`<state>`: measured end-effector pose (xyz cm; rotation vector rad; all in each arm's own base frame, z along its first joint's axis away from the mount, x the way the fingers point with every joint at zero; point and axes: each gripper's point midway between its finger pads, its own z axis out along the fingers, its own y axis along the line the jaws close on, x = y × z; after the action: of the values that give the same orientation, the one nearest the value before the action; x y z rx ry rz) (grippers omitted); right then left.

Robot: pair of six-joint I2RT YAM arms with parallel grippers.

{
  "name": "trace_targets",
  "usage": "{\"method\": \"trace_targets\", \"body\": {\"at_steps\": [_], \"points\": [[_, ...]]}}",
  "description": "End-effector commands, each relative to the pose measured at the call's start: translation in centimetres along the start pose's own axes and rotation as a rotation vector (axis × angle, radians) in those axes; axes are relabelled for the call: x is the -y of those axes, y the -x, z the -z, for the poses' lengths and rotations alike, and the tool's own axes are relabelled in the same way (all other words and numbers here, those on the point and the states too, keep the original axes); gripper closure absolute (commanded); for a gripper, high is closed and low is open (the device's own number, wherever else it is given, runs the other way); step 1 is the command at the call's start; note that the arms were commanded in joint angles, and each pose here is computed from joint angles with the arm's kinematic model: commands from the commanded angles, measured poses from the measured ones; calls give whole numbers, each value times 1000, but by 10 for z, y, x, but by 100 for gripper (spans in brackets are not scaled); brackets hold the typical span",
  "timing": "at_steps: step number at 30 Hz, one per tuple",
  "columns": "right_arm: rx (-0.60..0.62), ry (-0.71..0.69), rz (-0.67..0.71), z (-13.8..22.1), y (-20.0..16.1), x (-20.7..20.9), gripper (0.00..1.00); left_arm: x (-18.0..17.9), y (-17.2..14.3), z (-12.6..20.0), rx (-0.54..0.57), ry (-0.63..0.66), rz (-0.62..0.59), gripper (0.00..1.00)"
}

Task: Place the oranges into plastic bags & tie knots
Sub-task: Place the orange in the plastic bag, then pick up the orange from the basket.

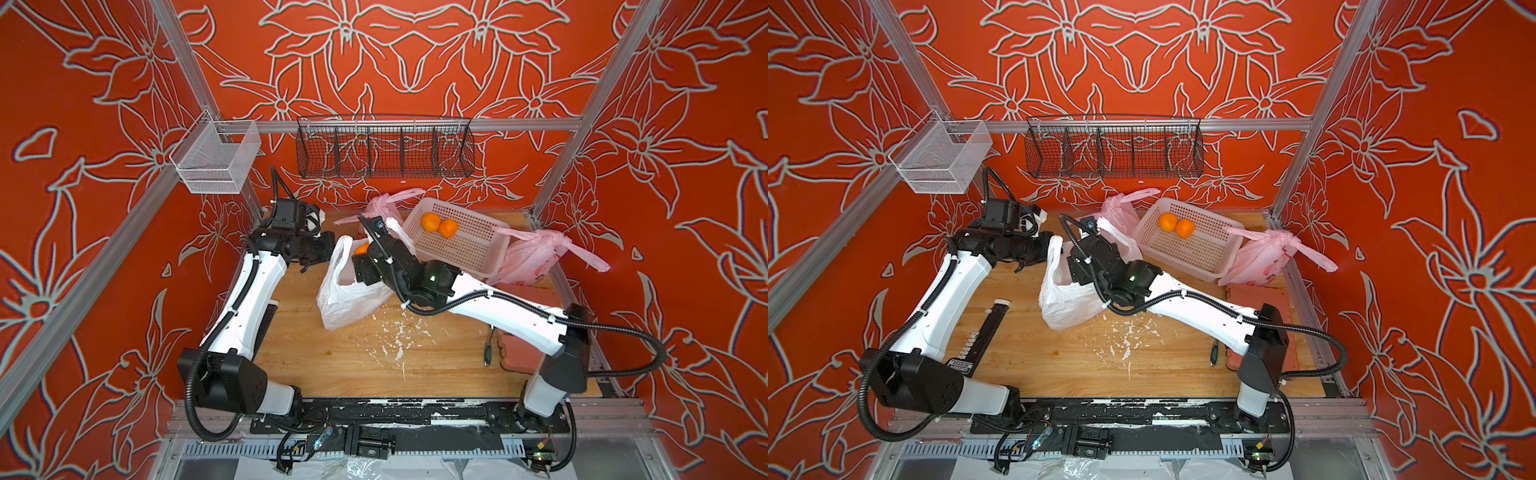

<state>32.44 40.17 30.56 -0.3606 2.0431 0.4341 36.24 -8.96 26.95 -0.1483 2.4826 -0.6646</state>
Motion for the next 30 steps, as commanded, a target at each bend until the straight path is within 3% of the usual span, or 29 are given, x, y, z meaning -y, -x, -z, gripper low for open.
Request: {"method": "trace_targets", "body": {"at_steps": [1, 6, 10, 14, 16, 20, 23, 26, 30], "points": [[-30, 76, -24, 4, -3, -16, 2, 4, 0, 9, 16, -8, -11, 100], [9, 181, -23, 31, 11, -30, 2, 1, -1, 9, 15, 2, -10, 100], [64, 309, 80, 78, 16, -51, 2, -2, 0, 9, 23, 23, -6, 100], [75, 437, 182, 126, -10, -62, 2, -3, 2, 8, 22, 26, -6, 100], [81, 431, 194, 143, -24, -50, 2, -4, 2, 7, 18, 28, -4, 100], [126, 314, 135, 163, -41, 3, 2, -4, 3, 7, 21, 32, -4, 100], [169, 23, 0, 164, -43, 79, 2, -5, 2, 6, 17, 31, -7, 100], [87, -197, -198, 149, -56, 161, 3, 6, -1, 8, 12, 2, -57, 100], [-46, -270, -434, 109, -71, 223, 4, 11, -4, 9, 48, 152, -242, 100]]}}
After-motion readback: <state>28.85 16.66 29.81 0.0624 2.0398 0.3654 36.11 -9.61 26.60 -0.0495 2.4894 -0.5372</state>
